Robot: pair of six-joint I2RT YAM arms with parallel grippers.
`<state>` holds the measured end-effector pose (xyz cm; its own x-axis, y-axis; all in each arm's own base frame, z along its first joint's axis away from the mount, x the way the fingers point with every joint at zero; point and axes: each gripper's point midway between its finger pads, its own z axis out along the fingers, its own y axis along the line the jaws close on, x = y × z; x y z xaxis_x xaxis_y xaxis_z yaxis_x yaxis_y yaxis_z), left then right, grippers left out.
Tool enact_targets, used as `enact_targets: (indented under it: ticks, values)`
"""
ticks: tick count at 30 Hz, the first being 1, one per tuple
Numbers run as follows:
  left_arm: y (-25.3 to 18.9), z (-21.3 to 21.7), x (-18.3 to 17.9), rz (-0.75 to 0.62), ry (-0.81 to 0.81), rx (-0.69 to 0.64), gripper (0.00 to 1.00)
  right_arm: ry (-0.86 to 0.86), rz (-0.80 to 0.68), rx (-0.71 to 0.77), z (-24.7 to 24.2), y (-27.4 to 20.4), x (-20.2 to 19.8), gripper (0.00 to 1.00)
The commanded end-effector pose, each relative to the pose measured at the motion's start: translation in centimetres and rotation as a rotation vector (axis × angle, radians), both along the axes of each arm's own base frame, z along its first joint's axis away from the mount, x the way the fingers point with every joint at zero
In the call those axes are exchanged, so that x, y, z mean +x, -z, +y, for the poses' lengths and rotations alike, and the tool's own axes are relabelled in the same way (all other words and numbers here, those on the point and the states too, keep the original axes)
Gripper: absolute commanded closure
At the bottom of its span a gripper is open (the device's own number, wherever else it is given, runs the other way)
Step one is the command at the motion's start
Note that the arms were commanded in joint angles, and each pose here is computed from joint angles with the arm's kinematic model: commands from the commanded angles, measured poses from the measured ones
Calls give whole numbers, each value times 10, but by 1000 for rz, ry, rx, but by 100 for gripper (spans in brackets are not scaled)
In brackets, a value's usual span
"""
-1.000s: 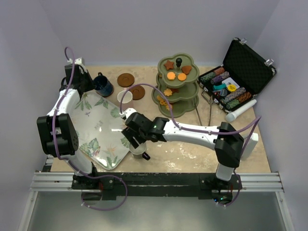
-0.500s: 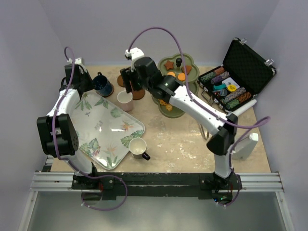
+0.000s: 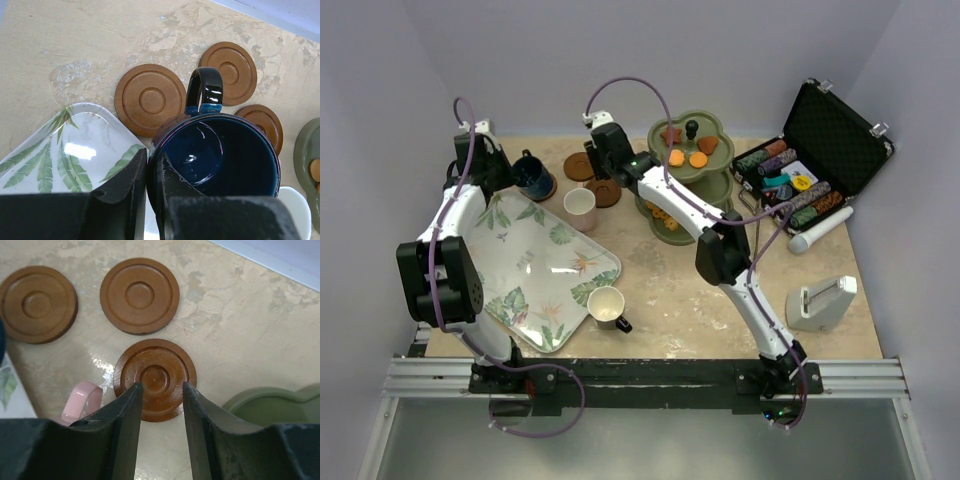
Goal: Serve the afternoon tea
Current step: Move the coaster to the center of the board.
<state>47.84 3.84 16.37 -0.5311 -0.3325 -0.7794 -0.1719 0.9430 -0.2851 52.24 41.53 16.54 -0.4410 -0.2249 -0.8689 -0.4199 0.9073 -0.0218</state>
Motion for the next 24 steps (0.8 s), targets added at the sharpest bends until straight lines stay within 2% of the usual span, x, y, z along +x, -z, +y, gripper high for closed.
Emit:
enact_targets:
  ticks: [1,8,24]
  values:
    - [-56,-6,15,-175,14,-12,100,0,-104,37,14,-27,10,60]
    - [-53,-8,15,-168,19,-20,100,14,-85,-17,13,17,20,68]
    - [-56,-9,15,-174,25,-25,100,-37,-21,-71,21,88,20,76]
